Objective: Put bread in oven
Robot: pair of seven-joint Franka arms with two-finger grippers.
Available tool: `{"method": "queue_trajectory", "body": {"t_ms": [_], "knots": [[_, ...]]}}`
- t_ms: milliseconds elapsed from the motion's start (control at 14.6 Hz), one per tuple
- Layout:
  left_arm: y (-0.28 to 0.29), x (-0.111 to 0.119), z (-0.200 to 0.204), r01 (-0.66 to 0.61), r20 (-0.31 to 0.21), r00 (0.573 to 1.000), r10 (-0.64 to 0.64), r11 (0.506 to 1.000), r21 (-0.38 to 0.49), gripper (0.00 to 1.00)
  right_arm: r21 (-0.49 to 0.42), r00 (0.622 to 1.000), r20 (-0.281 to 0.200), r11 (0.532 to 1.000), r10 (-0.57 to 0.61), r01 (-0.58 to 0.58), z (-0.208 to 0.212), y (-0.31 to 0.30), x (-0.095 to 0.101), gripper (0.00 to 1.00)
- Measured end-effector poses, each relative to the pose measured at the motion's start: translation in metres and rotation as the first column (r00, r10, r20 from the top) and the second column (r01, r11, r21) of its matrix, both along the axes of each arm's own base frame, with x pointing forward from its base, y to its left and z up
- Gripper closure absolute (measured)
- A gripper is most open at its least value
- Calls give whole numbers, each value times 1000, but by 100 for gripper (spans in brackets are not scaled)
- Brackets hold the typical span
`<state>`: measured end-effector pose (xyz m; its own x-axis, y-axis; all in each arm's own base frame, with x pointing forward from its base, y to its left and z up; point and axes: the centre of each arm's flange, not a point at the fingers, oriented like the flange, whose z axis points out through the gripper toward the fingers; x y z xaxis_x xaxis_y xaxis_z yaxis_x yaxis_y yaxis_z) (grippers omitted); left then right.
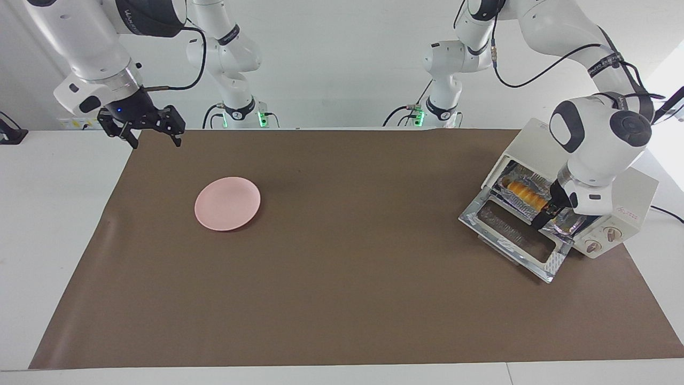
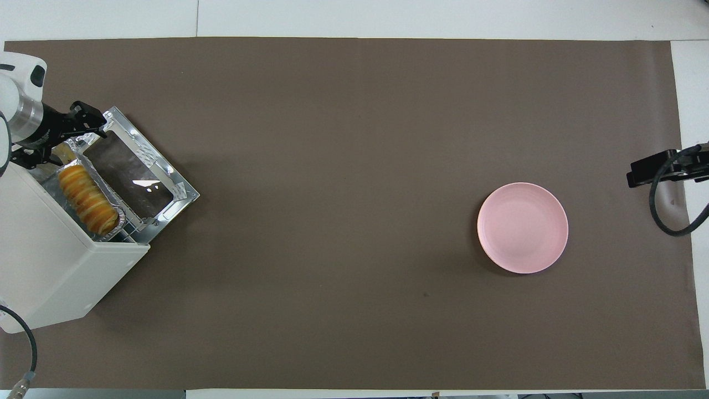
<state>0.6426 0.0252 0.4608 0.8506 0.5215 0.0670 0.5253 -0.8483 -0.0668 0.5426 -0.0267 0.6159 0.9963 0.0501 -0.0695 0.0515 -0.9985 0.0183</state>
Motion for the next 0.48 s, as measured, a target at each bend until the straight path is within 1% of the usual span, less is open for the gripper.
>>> {"method": "queue_trajectory", "body": {"t_ms": [69, 137, 274, 480], "knots": [[-9, 2, 14, 17, 23, 1000, -17, 1000, 0, 0, 0, 1000, 0, 1000, 0, 0, 0, 0, 0, 0], [-21, 2, 25, 39, 34, 999, -39, 999, 1, 0, 0, 1000, 0, 1000, 0, 0, 0, 0, 0, 0], [-43, -8, 42, 117, 9, 993, -117, 993, 1, 0, 0, 1000, 0, 1000, 0, 0, 0, 0, 0, 0], [-63, -33, 73, 267, -52, 962, -267, 964, -7, 0, 0, 1000, 0, 1000, 0, 0, 0, 0, 0, 0]]}}
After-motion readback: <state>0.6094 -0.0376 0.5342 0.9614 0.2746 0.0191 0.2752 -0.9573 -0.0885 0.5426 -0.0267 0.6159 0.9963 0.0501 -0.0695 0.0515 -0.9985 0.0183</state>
